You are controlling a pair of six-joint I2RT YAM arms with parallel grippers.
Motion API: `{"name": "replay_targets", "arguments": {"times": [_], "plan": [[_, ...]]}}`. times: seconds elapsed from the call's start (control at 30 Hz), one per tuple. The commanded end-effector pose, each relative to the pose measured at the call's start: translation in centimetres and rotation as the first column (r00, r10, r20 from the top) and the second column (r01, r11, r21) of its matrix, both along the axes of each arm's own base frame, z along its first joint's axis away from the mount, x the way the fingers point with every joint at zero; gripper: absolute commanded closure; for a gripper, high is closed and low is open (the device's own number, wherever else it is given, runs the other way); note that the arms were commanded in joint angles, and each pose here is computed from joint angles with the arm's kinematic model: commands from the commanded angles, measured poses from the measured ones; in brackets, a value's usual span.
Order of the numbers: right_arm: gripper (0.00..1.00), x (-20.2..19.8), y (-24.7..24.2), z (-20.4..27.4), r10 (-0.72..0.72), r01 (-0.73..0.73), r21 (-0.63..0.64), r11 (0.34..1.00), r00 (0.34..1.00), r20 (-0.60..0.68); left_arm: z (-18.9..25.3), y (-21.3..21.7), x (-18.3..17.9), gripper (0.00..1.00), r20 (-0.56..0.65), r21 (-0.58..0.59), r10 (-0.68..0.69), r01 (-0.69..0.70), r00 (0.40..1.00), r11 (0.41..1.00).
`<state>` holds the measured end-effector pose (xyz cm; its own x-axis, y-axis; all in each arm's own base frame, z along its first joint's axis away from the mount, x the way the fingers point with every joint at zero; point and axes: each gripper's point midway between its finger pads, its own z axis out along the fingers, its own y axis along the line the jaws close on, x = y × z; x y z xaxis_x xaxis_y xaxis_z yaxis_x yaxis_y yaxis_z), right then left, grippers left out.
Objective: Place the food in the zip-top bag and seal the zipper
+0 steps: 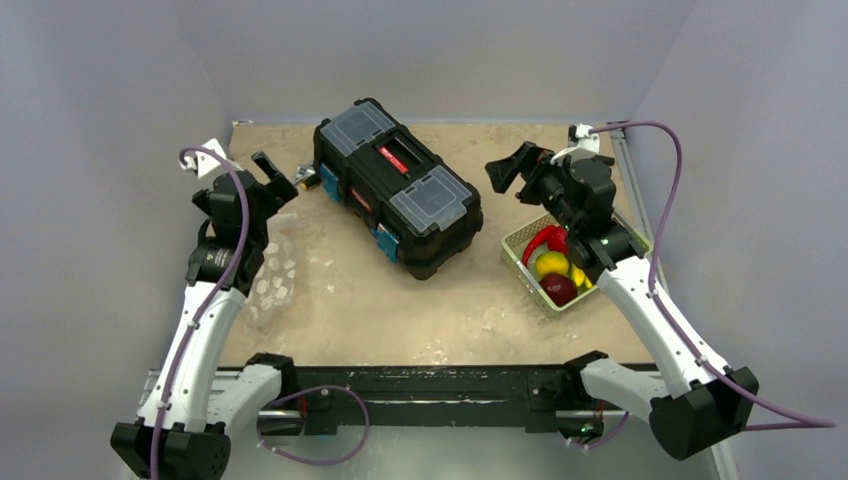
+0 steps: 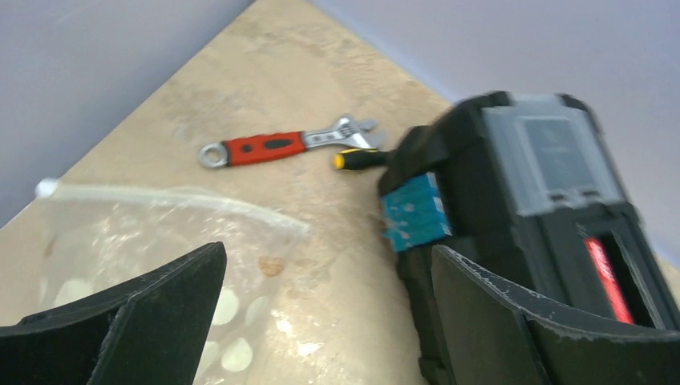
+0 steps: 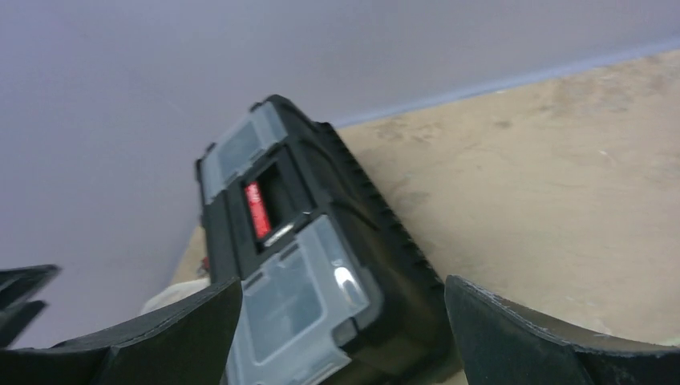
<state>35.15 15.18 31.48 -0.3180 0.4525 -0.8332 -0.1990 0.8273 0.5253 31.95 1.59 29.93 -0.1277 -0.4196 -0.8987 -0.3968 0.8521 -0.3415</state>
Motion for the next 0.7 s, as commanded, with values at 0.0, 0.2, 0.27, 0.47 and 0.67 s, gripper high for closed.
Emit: {"name": "replay_targets", "arguments": {"times": [0.0,0.2,0.27,0.47,0.67], "plan": [[0.01,-1.3,2.8,3.3,0.150,-0.158,0.115,0.981,0.986,0.070,-2.2,3.7,-0.6,0.00,-0.087,-0.133,0.272,-0.282,0.958,0.950],[0.01,-0.6,1.6,1.8,0.073,-0.072,0.071,0.995,0.997,-0.017,-7.1,3.3,1.3,0.00,-0.288,-0.339,0.201,-0.296,0.936,0.893],[0.01,-0.5,1.1,0.6,0.055,-0.054,0.030,0.998,0.997,-0.056,-7.9,3.9,1.6,0.00,-0.312,-0.366,0.202,-0.314,0.928,0.876],[0.01,-1.7,0.3,-0.3,0.051,-0.052,-0.016,0.999,0.997,-0.066,-10.4,7.6,0.5,0.00,-0.421,-0.370,0.349,-0.510,0.837,0.776],[0.01,-2.2,-0.2,0.7,0.044,-0.044,-0.027,0.999,0.999,-0.033,-14.2,10.6,0.9,0.00,-0.672,-0.332,0.312,-0.650,0.672,0.683]]}}
